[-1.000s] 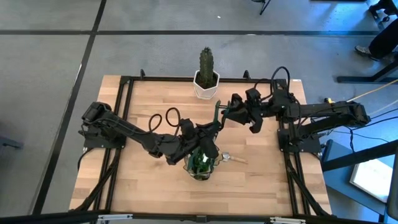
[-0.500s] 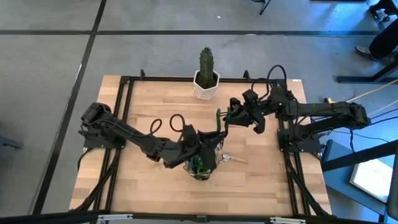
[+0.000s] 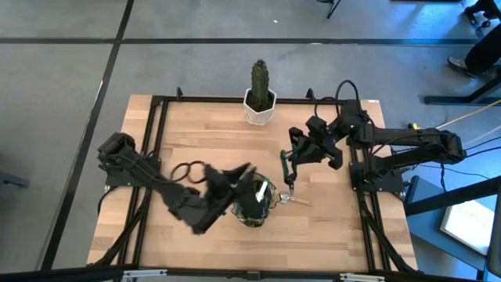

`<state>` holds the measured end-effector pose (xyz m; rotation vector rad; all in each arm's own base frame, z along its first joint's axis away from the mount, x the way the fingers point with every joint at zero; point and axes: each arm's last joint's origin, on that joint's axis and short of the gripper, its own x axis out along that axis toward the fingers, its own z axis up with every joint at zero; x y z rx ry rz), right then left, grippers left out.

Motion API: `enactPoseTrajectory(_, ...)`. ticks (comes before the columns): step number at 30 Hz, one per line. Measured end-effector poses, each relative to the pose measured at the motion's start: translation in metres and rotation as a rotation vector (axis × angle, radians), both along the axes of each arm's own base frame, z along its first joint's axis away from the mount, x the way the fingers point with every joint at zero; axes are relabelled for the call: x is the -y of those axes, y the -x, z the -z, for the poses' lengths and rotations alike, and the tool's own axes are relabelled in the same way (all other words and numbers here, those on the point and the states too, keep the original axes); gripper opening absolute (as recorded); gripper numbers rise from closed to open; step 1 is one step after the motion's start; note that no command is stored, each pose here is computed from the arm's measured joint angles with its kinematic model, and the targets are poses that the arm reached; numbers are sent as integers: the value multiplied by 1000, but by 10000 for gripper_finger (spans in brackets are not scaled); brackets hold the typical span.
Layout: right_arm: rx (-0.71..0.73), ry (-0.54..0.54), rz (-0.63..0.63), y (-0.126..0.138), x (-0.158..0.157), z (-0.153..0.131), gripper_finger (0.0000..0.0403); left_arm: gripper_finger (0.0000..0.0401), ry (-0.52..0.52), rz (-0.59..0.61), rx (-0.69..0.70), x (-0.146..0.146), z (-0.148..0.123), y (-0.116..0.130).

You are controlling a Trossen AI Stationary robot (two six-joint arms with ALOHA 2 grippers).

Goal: Pick & Place Garden tools in Gardening bag
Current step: Put the shear scissors into the gardening bag

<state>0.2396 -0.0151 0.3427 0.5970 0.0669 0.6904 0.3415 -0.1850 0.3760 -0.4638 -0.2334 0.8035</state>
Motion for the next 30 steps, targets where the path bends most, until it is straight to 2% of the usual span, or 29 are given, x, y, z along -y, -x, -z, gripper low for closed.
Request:
enactPoseTrajectory(3, -13, 34, 7, -1, 0, 4, 64, 99, -29, -119, -71, 8, -22, 11)
enactPoseTrajectory(7, -44, 86, 12, -6, 1, 14, 64, 103, -70, -107, -109, 5, -30, 8)
enactPoseTrajectory(13, -17, 147, 17, -17, 3, 16, 64, 126, -99, -90, -130, 0, -23, 1)
enactPoseTrajectory(17, -3, 200, 20, -25, 4, 6, 64, 161, -78, -14, -76, -5, -23, -4)
enactPoseTrajectory(20, -7, 261, 18, -29, 4, 0, 64, 198, -88, 19, -96, -6, -18, -7)
enactPoseTrajectory(25, -107, 345, -10, -36, 5, 6, 64, 245, -93, 107, -134, -8, -10, -9)
enactPoseTrajectory(28, -150, 366, -25, -38, 5, 11, 64, 252, -20, 227, -151, -15, -10, -1)
enactPoseTrajectory(30, -156, 371, -28, -38, 5, 12, 64, 252, 53, 313, -222, -24, -13, 9)
